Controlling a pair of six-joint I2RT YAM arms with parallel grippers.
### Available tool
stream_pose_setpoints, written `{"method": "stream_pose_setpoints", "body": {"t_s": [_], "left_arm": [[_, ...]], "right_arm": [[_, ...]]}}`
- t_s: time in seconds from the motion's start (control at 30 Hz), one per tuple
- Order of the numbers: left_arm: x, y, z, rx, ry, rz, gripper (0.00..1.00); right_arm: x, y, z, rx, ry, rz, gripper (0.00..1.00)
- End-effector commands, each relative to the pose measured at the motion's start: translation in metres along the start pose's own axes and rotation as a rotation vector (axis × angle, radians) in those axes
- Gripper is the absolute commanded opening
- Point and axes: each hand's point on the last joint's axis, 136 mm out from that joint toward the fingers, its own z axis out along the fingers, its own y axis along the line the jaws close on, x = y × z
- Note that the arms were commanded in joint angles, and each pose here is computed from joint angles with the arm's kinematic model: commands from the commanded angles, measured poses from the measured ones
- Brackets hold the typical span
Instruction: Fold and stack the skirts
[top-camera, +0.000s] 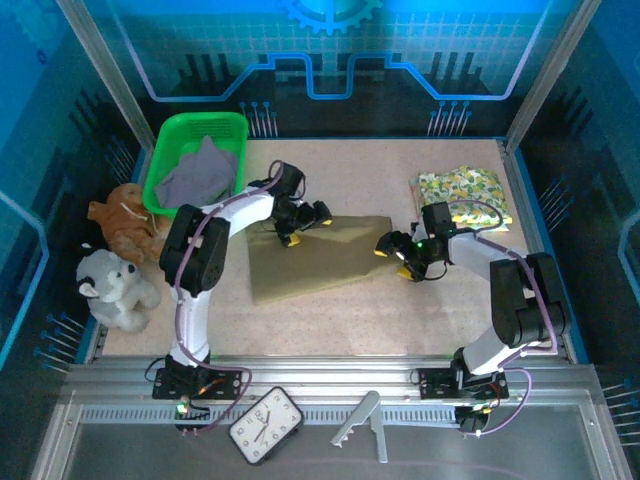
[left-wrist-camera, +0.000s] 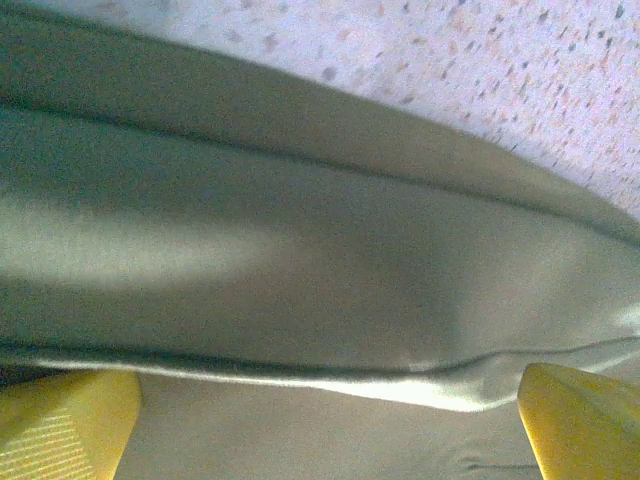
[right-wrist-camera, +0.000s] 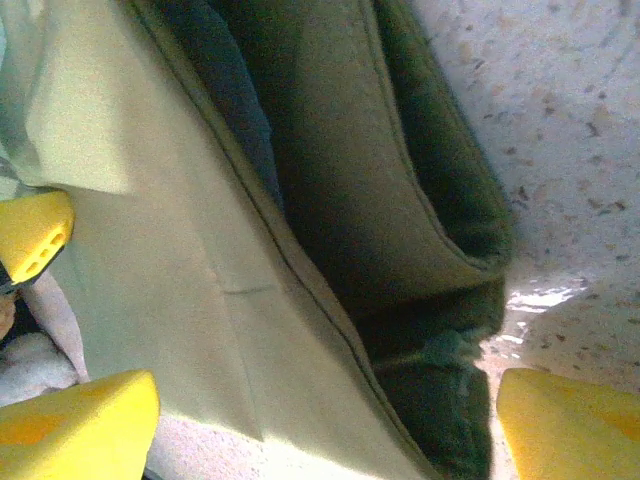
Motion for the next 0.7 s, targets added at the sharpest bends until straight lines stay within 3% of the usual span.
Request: {"method": "stream_pose_setpoints", "body": {"t_s": [0.0, 0.07, 0.17, 0.27, 0.4, 0.67], "left_arm": [[-0.004, -0.021, 0.008, 0.062, 0.032, -0.003, 0.99], [-0.003, -0.021, 0.012, 0.065, 0.045, -0.01, 0.99], [-0.001, -0.035, 0.006, 0.115, 0.063, 0.019, 0.99], [0.003, -0.057, -0.015, 0.167, 0.057, 0.091, 0.99], [0.013, -0.093, -0.028, 0.332, 0.077, 0.129, 0.99], [0.01, -0.109, 0.04, 0.336, 0.172, 0.089, 0.99]], "right_arm": [[-0.007, 0.005, 0.006, -0.023, -0.05, 0.021, 0.82], [-0.009, 0.002, 0.009, -0.02, -0.059, 0.025, 0.71], [-0.012, -0.008, 0.014, -0.005, -0.07, 0.014, 0.37], [-0.011, -0.019, 0.017, 0.019, -0.072, 0.005, 0.19], [-0.006, -0.028, 0.019, 0.037, -0.075, 0.016, 0.06], [-0.004, -0.039, 0.015, 0.078, -0.101, 0.029, 0.0]]}}
